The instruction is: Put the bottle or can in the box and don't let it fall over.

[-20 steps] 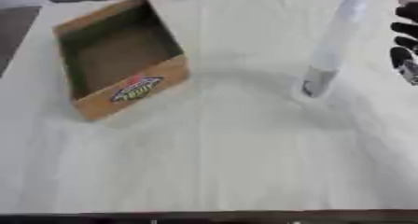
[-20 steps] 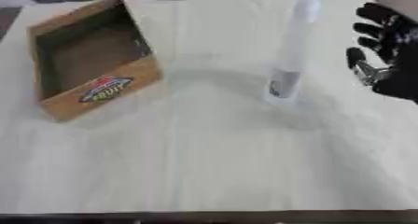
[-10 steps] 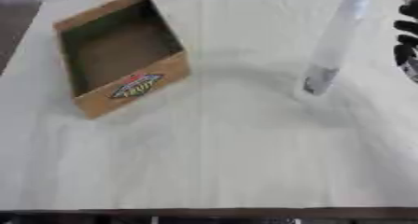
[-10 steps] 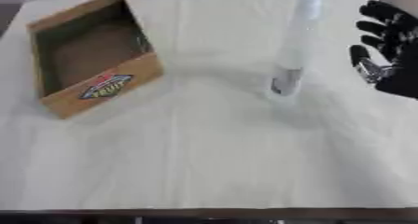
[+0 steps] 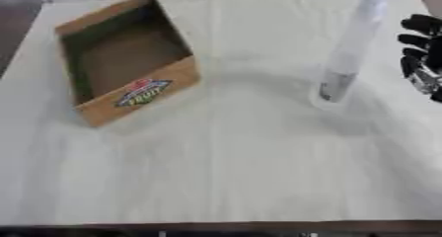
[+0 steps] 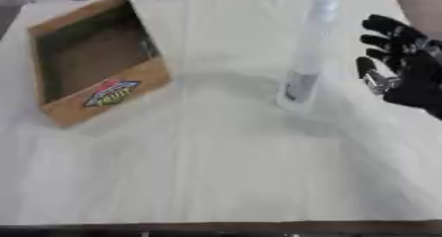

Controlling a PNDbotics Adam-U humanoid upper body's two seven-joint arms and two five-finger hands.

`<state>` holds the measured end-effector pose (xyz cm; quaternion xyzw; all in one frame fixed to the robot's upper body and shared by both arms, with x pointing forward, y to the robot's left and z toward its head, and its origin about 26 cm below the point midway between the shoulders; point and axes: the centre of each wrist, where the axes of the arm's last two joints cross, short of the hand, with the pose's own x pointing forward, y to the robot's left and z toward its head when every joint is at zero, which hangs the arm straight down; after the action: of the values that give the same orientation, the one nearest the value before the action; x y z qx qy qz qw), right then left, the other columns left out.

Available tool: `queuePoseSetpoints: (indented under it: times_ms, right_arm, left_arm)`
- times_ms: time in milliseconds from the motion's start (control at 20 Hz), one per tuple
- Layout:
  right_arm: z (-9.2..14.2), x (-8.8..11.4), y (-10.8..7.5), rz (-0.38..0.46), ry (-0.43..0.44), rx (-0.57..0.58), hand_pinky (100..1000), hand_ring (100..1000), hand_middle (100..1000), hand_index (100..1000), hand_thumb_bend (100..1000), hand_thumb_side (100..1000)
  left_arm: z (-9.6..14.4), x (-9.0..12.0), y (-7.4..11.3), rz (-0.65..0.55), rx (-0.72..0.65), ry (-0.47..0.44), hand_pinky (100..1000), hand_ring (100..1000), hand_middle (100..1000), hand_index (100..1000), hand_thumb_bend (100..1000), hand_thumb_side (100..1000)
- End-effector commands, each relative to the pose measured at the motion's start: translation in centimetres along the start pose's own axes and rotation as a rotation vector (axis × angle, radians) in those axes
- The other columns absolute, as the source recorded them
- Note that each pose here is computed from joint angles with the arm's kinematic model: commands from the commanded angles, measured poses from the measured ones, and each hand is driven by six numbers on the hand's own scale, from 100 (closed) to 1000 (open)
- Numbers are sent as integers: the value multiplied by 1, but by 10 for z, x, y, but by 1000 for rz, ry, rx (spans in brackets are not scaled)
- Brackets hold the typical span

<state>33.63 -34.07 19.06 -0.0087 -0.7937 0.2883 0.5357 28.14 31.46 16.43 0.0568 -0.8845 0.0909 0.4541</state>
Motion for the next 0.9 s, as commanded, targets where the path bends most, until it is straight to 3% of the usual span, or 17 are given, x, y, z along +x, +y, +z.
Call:
queuePoseSetpoints:
  times_ms: [50, 900]
  right_arm:
    - [-4, 4, -8, 41, 2, 36, 1000, 1000, 1000, 999, 117, 124]
    - [-33, -12, -8, 39, 27, 103, 1000, 1000, 1000, 1000, 112, 137]
  left_arm:
    - [-5, 10, 1, -18, -21, -35, 1000, 1000, 958, 897, 410, 917]
    - [-5, 9, 0, -10, -28, -34, 1000, 1000, 959, 897, 410, 917]
